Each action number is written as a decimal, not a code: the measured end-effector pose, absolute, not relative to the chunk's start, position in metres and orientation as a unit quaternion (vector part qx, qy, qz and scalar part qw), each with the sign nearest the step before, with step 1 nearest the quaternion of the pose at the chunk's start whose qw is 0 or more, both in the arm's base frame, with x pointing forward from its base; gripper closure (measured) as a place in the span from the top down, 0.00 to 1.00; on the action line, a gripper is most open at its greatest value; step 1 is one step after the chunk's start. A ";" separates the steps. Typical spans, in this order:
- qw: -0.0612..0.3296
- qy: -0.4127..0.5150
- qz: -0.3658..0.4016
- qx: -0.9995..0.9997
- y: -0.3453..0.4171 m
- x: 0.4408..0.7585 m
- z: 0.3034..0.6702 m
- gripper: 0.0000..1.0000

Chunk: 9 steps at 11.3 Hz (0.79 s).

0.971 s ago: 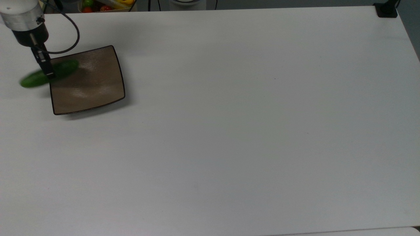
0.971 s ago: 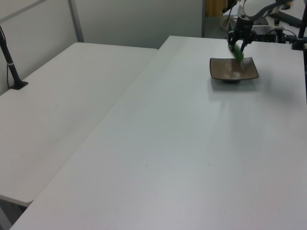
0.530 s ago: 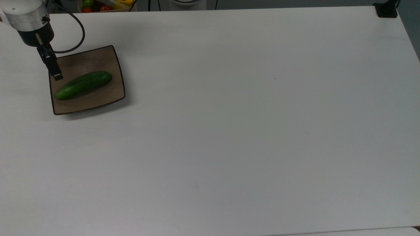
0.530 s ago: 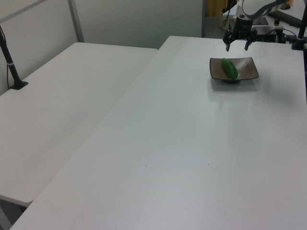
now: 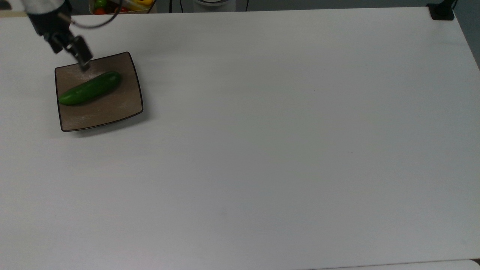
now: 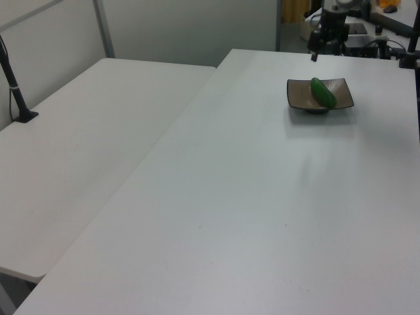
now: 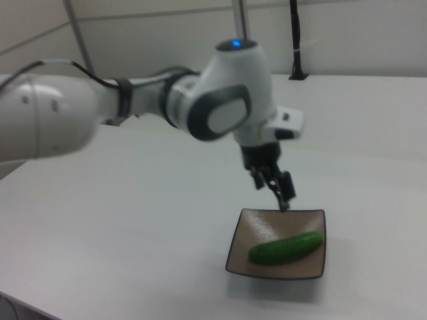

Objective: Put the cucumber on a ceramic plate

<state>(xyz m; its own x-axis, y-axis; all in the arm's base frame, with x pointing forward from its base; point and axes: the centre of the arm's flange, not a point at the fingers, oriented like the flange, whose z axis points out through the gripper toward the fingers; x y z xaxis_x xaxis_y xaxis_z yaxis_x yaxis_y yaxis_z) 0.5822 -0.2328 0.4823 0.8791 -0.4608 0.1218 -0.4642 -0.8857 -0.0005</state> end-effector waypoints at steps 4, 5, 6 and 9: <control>0.017 -0.129 0.040 0.991 -0.135 0.564 0.555 1.00; 0.017 -0.119 0.049 0.992 -0.106 0.567 0.565 1.00; 0.017 -0.104 0.055 0.993 -0.082 0.568 0.572 1.00; 0.012 -0.070 0.051 0.996 -0.022 0.570 0.569 1.00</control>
<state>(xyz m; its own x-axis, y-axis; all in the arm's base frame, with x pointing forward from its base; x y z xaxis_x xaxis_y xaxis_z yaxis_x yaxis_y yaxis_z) 0.5698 -0.0224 0.5686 0.9851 -0.1374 0.1038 -0.1398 -0.9900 0.0163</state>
